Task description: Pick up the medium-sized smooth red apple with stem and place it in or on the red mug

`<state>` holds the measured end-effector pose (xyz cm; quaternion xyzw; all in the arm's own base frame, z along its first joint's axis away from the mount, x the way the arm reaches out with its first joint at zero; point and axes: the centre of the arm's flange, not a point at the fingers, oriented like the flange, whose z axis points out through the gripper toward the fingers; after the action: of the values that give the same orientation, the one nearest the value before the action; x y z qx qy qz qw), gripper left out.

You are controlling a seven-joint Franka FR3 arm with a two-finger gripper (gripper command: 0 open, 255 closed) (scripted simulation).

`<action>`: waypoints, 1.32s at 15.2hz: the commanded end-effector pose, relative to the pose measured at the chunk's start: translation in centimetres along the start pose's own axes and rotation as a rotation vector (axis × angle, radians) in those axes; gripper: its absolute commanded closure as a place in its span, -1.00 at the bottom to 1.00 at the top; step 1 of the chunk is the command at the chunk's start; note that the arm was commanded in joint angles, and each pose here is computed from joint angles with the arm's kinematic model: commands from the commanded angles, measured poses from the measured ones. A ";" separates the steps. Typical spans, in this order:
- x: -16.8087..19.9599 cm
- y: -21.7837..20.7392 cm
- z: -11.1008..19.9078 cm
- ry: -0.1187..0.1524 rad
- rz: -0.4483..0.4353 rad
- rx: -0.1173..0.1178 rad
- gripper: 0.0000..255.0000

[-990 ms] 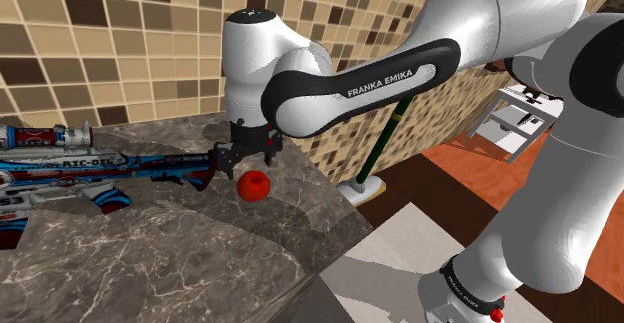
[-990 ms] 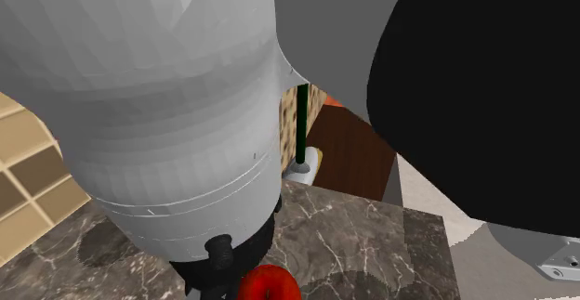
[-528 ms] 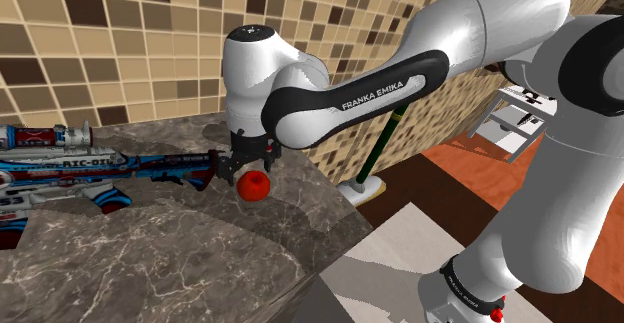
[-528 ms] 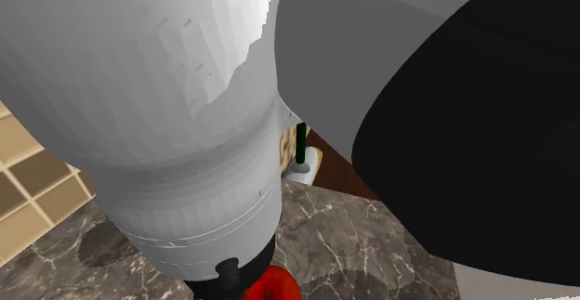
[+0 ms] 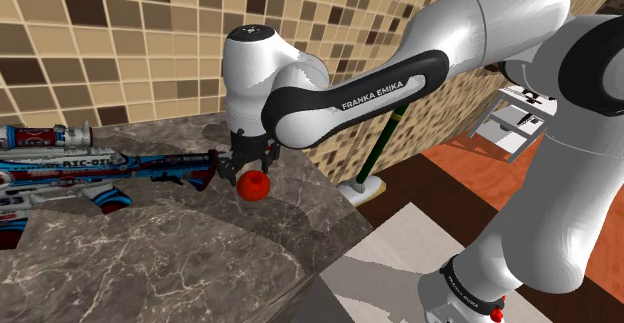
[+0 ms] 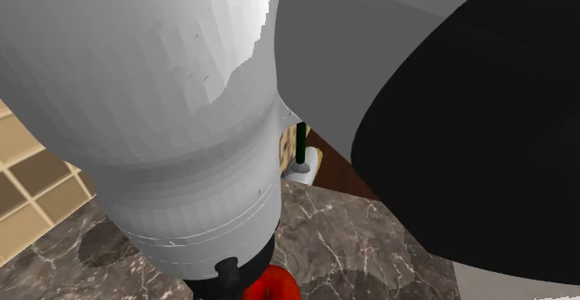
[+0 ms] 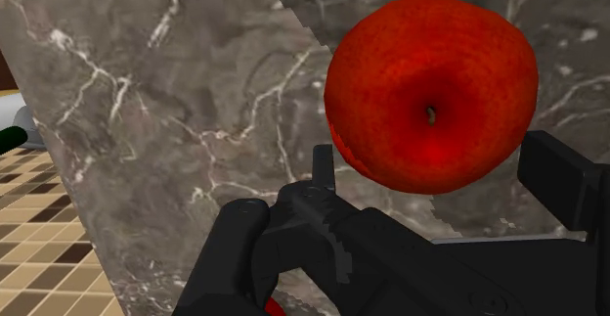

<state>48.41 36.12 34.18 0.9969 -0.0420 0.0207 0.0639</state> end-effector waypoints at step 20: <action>0.3 0.9 -7.3 -0.001 0.000 -0.001 1.00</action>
<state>48.43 36.11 41.00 0.9969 -0.0418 0.0203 0.0641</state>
